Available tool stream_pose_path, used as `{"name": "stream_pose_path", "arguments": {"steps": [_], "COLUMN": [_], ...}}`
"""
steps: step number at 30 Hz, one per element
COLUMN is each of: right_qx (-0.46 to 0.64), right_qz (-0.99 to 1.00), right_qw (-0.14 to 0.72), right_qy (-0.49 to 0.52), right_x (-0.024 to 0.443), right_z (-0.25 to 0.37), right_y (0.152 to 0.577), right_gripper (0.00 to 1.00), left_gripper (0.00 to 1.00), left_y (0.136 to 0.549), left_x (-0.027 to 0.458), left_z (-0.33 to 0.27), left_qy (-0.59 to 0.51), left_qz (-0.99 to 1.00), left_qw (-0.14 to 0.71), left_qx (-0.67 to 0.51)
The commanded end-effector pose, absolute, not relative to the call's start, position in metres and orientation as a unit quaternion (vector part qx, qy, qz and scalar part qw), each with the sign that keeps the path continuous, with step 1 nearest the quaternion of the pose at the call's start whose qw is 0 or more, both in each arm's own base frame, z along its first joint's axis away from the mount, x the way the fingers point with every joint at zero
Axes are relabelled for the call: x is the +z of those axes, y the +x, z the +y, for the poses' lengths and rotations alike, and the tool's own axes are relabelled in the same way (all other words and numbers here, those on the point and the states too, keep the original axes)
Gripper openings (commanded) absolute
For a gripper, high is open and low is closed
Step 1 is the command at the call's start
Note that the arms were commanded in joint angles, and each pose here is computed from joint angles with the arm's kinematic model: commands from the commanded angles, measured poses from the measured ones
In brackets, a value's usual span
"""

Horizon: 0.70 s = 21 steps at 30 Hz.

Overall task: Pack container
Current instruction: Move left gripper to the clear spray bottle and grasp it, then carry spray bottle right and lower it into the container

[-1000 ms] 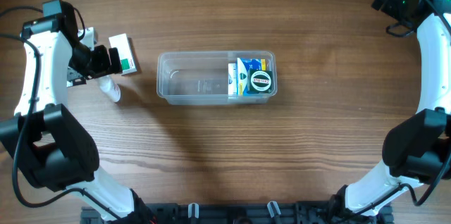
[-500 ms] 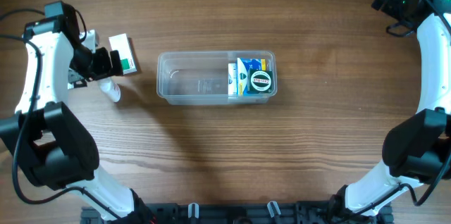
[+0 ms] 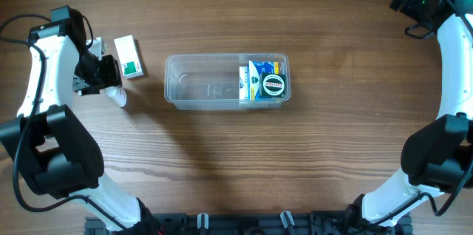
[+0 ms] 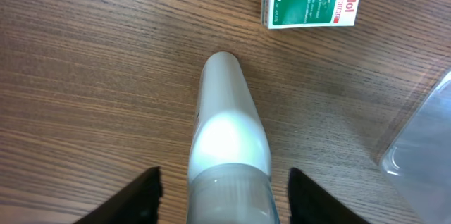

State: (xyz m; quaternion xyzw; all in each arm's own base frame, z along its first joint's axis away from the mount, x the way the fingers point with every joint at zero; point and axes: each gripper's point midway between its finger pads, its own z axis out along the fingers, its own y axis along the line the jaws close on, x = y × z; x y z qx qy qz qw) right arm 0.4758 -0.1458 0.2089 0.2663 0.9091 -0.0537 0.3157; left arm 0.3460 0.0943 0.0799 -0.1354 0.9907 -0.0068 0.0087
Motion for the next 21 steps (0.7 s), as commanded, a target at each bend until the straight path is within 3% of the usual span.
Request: {"name": "stream_pose_path", "arguments": {"steps": [1,5,9,13,21], "right_qx": [-0.050,-0.050,-0.050,-0.050,-0.050], "right_qz": [0.912,0.912,0.912,0.912,0.912], "right_qw": [0.314,0.314,0.314,0.314,0.314], "right_qy": [0.260,0.260,0.259,0.260,0.260], "right_x": [0.206,0.206,0.206,0.206,0.206], "right_z": [-0.143,-0.143,-0.143,-0.143,-0.143], "right_y": [0.478,0.478,0.478,0.478,0.478], "right_gripper": [1.00,1.00,1.00,1.00,1.00], "left_gripper": [0.49,0.31,0.29,0.20,0.18], "left_y": [0.345,0.345,0.345,0.345,0.369], "left_x": [0.074,0.074,0.074,0.074,0.105], "left_z": [0.096,0.096,0.096,0.096,0.094], "left_qy": [-0.136,-0.136,-0.136,-0.136,-0.149], "left_qz": [0.991,0.991,0.991,0.991,0.988], "left_qw": [0.002,0.002,0.002,0.002,0.048], "left_qx": [-0.003,-0.003,-0.003,-0.003,-0.017]}}
